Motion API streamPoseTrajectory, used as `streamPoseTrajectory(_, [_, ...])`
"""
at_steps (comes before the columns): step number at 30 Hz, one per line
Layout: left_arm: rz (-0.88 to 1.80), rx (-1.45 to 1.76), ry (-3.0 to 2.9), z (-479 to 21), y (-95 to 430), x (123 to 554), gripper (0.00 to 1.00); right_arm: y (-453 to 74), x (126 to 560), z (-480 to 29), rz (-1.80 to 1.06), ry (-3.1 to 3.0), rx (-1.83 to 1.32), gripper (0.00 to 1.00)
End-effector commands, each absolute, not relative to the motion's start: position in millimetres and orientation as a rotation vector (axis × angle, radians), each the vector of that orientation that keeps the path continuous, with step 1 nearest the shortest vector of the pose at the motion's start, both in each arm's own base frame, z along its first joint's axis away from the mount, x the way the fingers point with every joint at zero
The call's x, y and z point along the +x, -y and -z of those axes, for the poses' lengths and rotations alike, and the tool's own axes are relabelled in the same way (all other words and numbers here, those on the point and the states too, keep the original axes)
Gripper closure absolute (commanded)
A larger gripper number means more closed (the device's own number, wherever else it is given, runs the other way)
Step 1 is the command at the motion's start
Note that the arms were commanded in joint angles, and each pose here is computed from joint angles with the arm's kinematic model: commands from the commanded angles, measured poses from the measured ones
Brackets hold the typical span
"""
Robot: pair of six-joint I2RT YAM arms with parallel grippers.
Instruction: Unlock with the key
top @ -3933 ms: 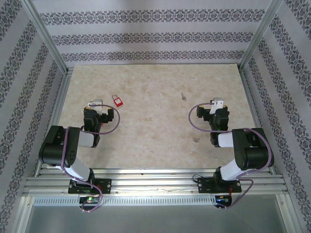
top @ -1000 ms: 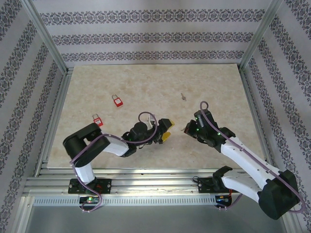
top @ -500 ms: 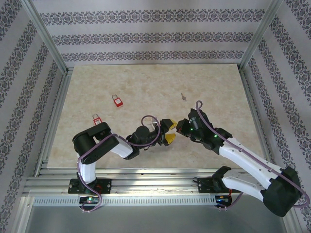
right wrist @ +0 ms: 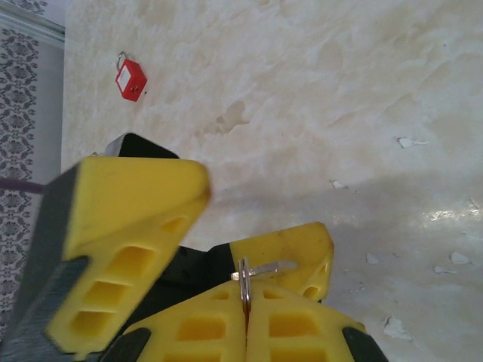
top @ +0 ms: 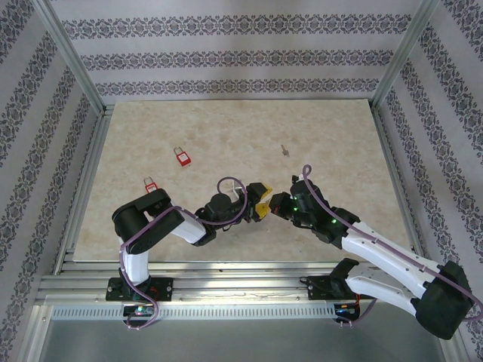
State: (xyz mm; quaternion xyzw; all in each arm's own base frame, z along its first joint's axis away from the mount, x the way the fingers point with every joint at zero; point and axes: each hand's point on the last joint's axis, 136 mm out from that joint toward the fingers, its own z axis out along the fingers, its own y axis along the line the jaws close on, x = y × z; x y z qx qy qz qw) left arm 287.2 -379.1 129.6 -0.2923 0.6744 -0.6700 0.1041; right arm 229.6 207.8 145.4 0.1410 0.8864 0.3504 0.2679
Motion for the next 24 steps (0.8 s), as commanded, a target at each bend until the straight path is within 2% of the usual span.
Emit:
streamPoseTrajectory(1, [1.992,-0.837,-1.937,-144,376,296,0.34,-212,229,-149,-0.976,-2.361,0.358,1.00])
streamPoseTrajectory(11, [1.940,-0.825,-1.949,-141,366,302,0.61,-220,222,-147,-1.029,-2.356,0.300,1.00])
streamPoseTrajectory(20, [1.927,-0.810,-1.958,-140,366,305,0.93,-230,220,-151,-1.061,-2.348,0.226,1.00])
streamPoseTrajectory(24, [1.910,-0.817,-1.941,-137,357,308,1.00,-229,220,-153,-1.054,-2.337,0.204,1.00])
